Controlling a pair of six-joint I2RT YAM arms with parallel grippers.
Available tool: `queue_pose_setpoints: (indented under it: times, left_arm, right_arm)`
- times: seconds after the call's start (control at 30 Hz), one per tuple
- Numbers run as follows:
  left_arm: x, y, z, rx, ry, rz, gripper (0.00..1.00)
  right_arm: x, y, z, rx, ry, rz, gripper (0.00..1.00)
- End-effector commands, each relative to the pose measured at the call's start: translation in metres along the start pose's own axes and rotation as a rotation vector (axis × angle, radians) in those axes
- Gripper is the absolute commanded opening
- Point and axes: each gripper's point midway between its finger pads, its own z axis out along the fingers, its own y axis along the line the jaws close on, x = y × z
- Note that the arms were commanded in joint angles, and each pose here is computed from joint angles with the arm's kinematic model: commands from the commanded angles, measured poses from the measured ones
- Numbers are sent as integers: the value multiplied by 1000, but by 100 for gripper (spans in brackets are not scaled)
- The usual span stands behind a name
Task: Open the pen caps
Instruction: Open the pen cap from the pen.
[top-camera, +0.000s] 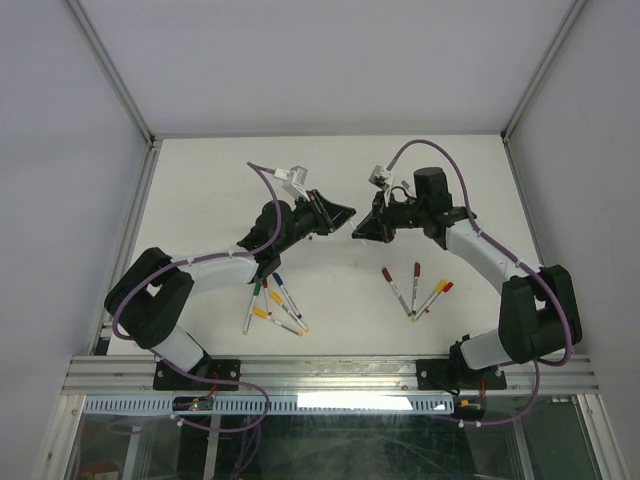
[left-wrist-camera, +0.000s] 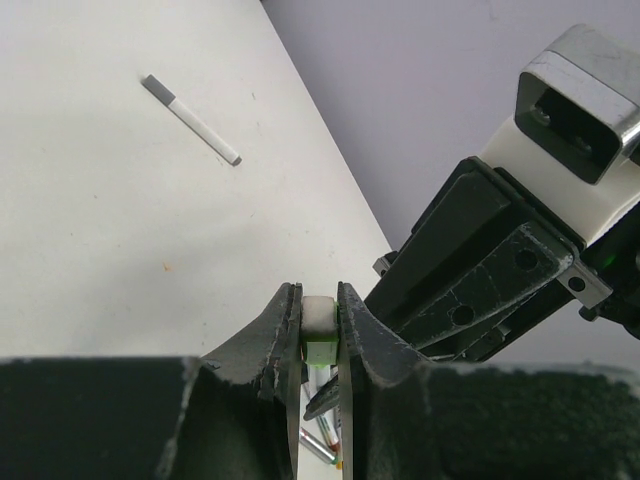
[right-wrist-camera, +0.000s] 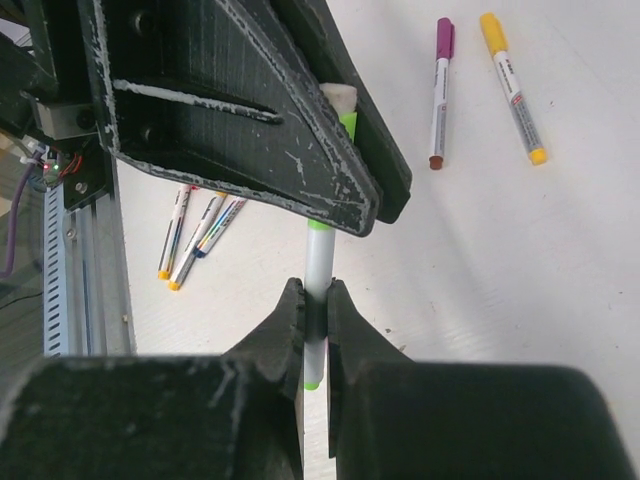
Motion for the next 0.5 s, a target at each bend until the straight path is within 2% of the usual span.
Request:
queue_pose_setpoints:
  times: [0.0, 0.47]
  left_arm:
    - [-157, 8, -5, -119, -487, 111, 0]
    - [-229, 6, -23, -191, -663, 108, 0]
  right_arm:
    - [43, 27, -6, -82, 118, 214, 0]
    - [42, 17, -11, -35, 112, 225, 0]
